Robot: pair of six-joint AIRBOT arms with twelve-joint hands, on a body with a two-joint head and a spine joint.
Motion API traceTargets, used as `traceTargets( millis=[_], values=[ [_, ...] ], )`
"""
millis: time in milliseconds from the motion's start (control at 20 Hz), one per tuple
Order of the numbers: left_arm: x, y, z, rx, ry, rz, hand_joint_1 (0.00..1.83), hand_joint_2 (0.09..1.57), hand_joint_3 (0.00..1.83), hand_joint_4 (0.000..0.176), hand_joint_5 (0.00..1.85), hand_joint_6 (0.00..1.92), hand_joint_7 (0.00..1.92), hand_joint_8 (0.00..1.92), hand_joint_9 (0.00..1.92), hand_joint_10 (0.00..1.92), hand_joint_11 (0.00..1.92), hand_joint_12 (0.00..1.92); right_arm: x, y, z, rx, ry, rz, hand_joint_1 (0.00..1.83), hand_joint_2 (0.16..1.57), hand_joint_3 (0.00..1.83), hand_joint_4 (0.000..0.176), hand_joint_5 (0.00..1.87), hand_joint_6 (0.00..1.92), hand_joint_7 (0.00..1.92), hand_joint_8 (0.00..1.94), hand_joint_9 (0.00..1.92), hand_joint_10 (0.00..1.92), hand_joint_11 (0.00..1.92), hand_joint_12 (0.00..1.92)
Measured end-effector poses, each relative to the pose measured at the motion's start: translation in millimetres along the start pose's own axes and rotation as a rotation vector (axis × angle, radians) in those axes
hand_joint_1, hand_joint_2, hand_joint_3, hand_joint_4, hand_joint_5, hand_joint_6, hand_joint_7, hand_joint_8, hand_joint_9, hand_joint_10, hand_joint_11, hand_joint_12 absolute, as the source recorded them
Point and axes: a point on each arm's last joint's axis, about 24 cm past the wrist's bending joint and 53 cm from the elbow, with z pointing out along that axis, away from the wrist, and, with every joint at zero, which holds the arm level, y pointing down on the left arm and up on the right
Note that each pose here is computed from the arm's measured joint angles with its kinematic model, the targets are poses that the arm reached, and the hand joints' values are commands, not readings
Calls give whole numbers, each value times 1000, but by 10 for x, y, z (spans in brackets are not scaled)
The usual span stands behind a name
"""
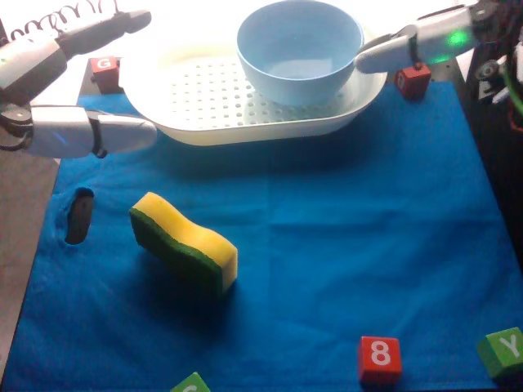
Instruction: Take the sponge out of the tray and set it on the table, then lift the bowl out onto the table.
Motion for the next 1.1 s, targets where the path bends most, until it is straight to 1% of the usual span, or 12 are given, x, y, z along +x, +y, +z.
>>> traceTargets(
  millis=[100,200,250,300,350,500,550,650,750,900,1050,1100],
  values=[
    [68,-25,17,10,9,-6,649,950,8,154,169,0,25,0,0,0,0,0,47,-113,135,41,26,8,626,990,3,168,343,0,215,2,155,5,0,444],
    [61,-33,18,14,5,-8,648,950,7,138,156,0,19,0,0,0,0,0,106,-213,209,76,41,-2,605,985,0,174,347,2,221,3,151,2,0,456],
    [37,-39,18,17,-5,-14,631,938,1,141,158,3,38,8,0,0,0,0,162,-269,238,101,54,-15,634,964,5,174,384,2,220,0,133,0,0,638],
    [20,-47,18,21,-10,-15,626,923,0,161,177,9,52,12,0,0,0,0,210,-310,261,117,65,-27,638,956,2,172,391,1,240,3,146,2,0,703],
    [10,-55,18,24,-14,-18,626,923,0,161,177,9,52,12,0,0,0,0,237,-330,275,126,70,-31,638,956,2,172,391,1,240,3,146,2,0,703],
    [21,-80,31,37,-19,-29,605,915,0,168,182,7,75,13,0,0,6,3,320,-392,330,157,91,-57,526,943,0,176,375,1,264,4,160,3,0,632],
    [22,-86,31,40,-19,-30,599,912,0,174,178,5,76,13,0,0,10,5,353,-415,349,165,99,-66,503,948,1,176,375,1,251,9,130,17,0,458],
    [16,-93,31,43,-21,-31,603,911,0,168,178,3,79,11,0,0,32,14,450,-469,391,188,121,-90,585,992,6,176,409,4,275,4,138,8,0,316],
    [15,-98,31,45,-22,-35,605,900,0,142,195,8,97,13,29,11,75,35,529,-479,448,194,133,-95,592,1020,7,176,413,2,272,1,154,7,0,319],
    [-5,-122,29,55,-30,-42,619,922,3,150,168,0,106,11,44,11,70,38,629,-504,513,211,162,-135,578,1075,8,176,432,2,292,2,190,7,0,430],
    [-6,-129,28,59,-30,-44,633,933,6,155,187,7,129,12,62,13,117,67,755,-653,547,280,208,-228,658,1151,1,90,566,1,434,1,348,10,9,717],
    [-3,-132,28,60,-29,-43,609,946,0,147,189,1,140,4,78,4,36,288,774,-670,555,288,212,-236,660,1161,3,93,583,2,458,4,377,14,19,745]
  ],
)
